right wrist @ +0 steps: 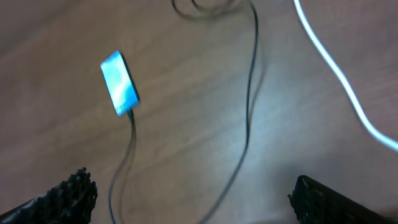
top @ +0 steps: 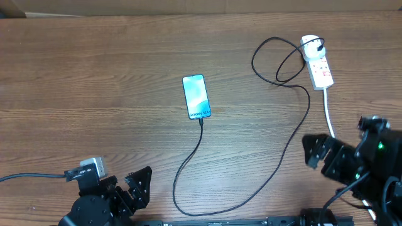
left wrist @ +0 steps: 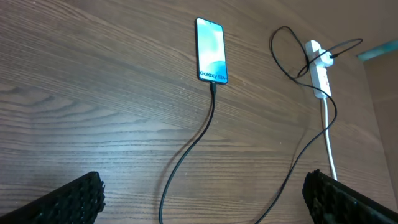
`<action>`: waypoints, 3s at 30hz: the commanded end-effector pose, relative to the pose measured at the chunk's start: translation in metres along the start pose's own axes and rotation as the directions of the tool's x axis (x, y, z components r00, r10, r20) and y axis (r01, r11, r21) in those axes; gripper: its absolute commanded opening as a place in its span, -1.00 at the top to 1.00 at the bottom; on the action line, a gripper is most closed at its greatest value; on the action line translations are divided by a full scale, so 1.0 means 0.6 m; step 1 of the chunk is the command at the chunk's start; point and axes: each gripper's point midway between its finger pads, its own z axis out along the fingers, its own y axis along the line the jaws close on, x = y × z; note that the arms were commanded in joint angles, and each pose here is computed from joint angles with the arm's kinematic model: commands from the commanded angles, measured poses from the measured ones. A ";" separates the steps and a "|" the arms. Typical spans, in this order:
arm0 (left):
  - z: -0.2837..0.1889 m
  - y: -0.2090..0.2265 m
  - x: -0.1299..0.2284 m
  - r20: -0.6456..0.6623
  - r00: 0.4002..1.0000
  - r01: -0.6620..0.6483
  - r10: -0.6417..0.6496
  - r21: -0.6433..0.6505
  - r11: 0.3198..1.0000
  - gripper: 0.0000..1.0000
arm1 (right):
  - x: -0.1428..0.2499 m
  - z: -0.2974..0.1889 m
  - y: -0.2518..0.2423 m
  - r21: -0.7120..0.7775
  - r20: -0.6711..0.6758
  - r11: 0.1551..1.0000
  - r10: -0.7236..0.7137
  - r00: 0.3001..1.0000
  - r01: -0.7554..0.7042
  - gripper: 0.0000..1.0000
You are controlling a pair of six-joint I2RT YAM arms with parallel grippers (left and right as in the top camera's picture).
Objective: Plug charger to phone and switch on socket
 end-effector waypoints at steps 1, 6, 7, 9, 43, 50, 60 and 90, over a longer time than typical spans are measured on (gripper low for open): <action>0.001 0.003 -0.002 0.011 1.000 0.014 -0.014 -0.004 1.000 -0.99 | 0.016 0.004 -0.003 0.003 -0.044 1.000 0.003 0.999 -0.002 -1.00; 0.001 0.003 -0.002 0.011 1.000 0.014 -0.014 -0.004 1.000 -0.99 | 0.016 0.004 -0.003 0.004 -0.045 1.000 0.003 0.999 -0.003 -1.00; 0.001 0.003 -0.002 0.011 1.000 0.014 -0.014 -0.005 1.000 -0.99 | 0.016 0.004 -0.003 0.004 -0.046 1.000 0.003 0.999 -0.003 -1.00; 0.001 0.003 -0.002 0.011 1.000 0.014 -0.014 -0.004 1.000 -0.99 | 0.016 0.004 -0.003 0.004 -0.046 1.000 0.003 0.999 -0.003 -1.00; 0.001 0.003 -0.002 0.011 1.000 0.014 -0.014 -0.005 1.000 -0.99 | -0.019 0.099 0.026 -0.139 0.507 0.903 -0.287 0.813 0.406 -1.00; 0.001 0.003 -0.002 0.011 1.000 0.014 -0.014 -0.005 1.000 -0.99 | -0.017 0.129 0.021 -0.145 0.651 0.884 -0.254 0.716 0.445 -1.00; 0.001 0.003 -0.002 0.011 1.000 0.014 -0.014 -0.005 1.000 -0.99 | -0.010 0.169 0.012 -0.128 0.765 0.860 -0.232 0.601 0.494 -1.00; 0.001 0.003 -0.002 0.011 1.000 0.014 -0.014 -0.005 1.000 -0.99 | 0.012 0.247 0.002 0.013 0.782 0.783 -0.396 0.481 0.623 -1.00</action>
